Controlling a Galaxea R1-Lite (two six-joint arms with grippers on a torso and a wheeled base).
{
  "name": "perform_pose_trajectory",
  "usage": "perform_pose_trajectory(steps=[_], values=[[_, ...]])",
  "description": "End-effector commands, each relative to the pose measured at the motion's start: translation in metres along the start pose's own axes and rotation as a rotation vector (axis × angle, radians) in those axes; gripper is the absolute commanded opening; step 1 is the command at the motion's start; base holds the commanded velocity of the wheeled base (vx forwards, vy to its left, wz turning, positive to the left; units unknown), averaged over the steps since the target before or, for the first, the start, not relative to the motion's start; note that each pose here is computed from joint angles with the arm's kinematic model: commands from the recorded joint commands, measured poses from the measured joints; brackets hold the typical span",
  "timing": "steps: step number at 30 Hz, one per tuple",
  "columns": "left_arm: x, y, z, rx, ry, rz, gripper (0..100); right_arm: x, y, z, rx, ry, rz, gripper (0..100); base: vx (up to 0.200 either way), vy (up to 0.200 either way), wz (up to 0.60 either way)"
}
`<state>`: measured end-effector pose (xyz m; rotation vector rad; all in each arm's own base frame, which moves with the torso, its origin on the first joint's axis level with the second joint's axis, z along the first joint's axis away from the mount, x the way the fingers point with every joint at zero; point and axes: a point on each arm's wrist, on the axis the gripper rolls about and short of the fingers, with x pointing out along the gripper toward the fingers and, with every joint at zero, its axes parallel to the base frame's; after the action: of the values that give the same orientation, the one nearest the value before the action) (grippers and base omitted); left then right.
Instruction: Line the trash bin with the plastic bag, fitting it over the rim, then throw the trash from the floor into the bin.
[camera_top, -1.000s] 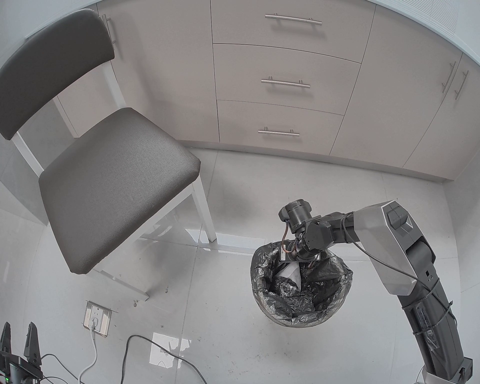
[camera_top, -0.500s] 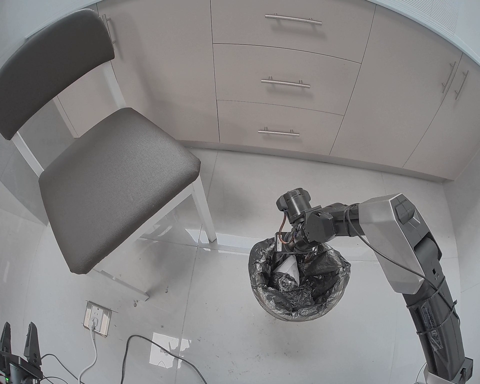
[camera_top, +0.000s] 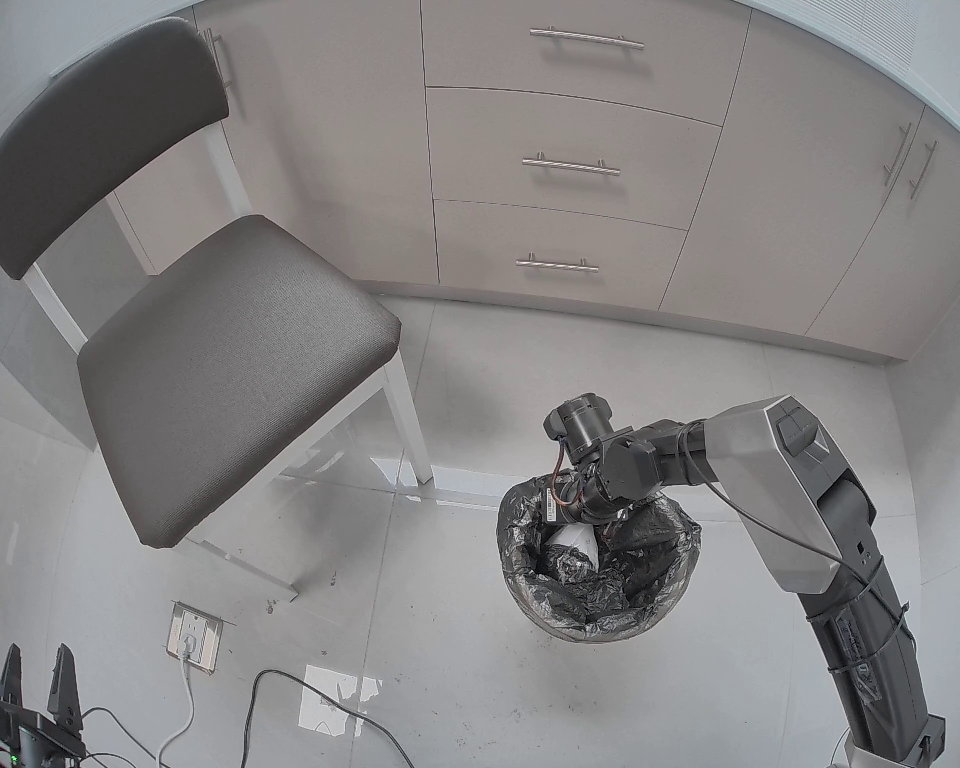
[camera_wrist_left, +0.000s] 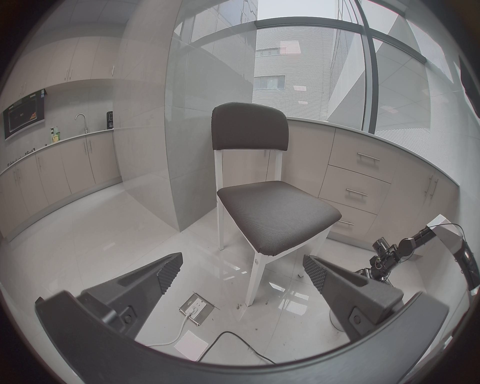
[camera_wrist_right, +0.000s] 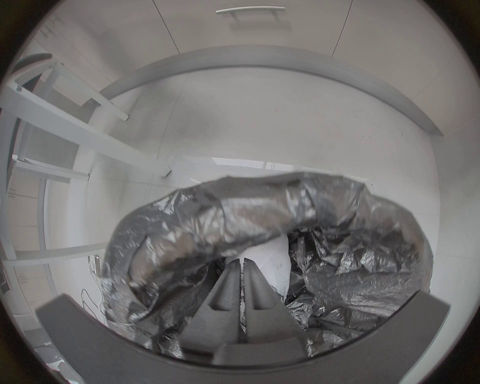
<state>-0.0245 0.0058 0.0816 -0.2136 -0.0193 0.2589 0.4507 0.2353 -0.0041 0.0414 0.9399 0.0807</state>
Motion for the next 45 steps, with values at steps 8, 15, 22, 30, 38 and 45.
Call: perform_pose_trajectory(steps=[8,15,22,30,38,45], values=[[-0.001,0.0,0.0,-0.004,-0.014,-0.003,100,0.02,-0.02,-0.001,-0.027,0.038,0.008,0,0.0,0.0,0.0],[-0.001,0.0,0.0,-0.006,-0.014,-0.003,100,0.056,-0.041,-0.033,-0.032,0.185,-0.06,0,0.0,0.0,0.0],[-0.001,0.0,0.0,-0.006,-0.014,-0.003,100,0.091,-0.056,-0.083,-0.05,0.401,-0.134,0,0.0,0.0,0.0],[-0.001,0.0,0.0,-0.006,-0.014,-0.003,100,0.111,-0.064,-0.124,-0.08,0.558,-0.188,0,0.0,0.0,0.0],[-0.001,0.0,0.0,-0.006,-0.014,-0.003,100,0.122,-0.079,-0.17,-0.116,0.789,-0.271,0,0.0,0.0,0.0],[-0.001,0.0,0.0,-0.006,-0.014,-0.003,100,0.12,-0.081,-0.172,-0.115,0.828,-0.277,0,0.0,0.0,0.0]])
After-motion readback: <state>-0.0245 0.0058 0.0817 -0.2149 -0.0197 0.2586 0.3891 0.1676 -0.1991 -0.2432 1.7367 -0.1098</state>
